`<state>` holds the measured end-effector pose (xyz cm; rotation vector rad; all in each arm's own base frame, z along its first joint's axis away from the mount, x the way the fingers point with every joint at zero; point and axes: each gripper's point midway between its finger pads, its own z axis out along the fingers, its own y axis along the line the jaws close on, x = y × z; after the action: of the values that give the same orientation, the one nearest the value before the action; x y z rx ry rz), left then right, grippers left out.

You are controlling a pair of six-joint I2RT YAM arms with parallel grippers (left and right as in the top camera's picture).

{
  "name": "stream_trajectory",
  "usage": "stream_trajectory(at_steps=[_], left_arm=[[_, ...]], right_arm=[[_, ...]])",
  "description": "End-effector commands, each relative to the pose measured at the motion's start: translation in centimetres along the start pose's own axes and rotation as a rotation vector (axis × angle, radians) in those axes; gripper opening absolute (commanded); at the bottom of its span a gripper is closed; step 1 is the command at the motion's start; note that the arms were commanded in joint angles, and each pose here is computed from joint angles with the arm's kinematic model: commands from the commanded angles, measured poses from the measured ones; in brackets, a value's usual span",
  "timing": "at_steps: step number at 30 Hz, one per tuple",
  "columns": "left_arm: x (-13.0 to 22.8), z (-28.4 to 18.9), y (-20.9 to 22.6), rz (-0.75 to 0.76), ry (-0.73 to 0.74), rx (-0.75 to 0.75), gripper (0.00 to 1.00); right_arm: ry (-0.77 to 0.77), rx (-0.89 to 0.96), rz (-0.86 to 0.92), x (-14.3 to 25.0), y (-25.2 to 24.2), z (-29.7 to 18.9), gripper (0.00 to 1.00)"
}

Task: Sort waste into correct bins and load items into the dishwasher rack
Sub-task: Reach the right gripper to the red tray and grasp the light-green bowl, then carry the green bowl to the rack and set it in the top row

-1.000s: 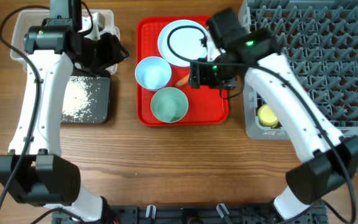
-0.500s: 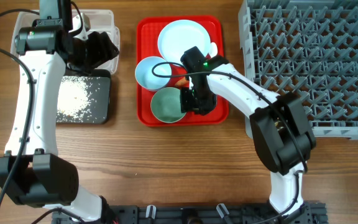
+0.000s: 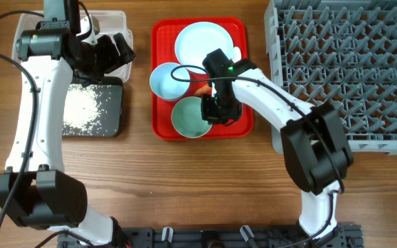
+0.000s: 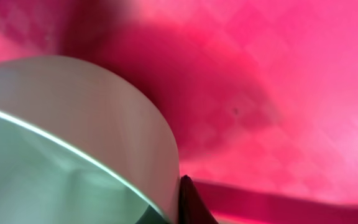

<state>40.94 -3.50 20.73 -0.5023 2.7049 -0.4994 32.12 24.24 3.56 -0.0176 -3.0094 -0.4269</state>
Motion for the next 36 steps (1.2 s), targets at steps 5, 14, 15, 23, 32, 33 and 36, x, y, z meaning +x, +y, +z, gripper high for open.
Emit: stream_trajectory(at_steps=[5, 14, 15, 23, 32, 33, 36], left_arm=[[-0.3, -0.4, -0.1, 0.002, -0.016, -0.001, 1.0], [-0.3, -0.4, -0.1, 0.002, -0.016, 0.0, 1.0], [-0.3, -0.4, -0.1, 0.002, -0.016, -0.001, 1.0], [-0.3, -0.4, -0.1, 0.002, -0.016, 0.0, 1.0], [-0.3, -0.4, -0.1, 0.002, -0.016, 0.0, 1.0], [-0.3, -0.4, -0.1, 0.002, -0.016, 0.0, 1.0], [-0.3, -0.4, -0.1, 0.002, -0.016, 0.0, 1.0]], right_arm=[[-0.476, -0.044, -0.002, -3.8, -0.5, -17.9, 0.04], [-1.053, 0.617, 0.356, -6.1, -16.1, -32.9, 0.04], [-1.073, 0.661, 0.35, -6.4, -16.5, -33.5, 0.04], [-1.101, 1.312, 0.186, -11.7, -18.3, -38.1, 0.04], [-0.961, 1.593, 0.062, -17.3, -18.0, -36.1, 0.04], [-0.944, 1.599, 0.044, -17.8, -18.1, -35.4, 0.04], [-0.875, 1.621, 0.001, -18.9, -18.7, -32.6, 0.04]])
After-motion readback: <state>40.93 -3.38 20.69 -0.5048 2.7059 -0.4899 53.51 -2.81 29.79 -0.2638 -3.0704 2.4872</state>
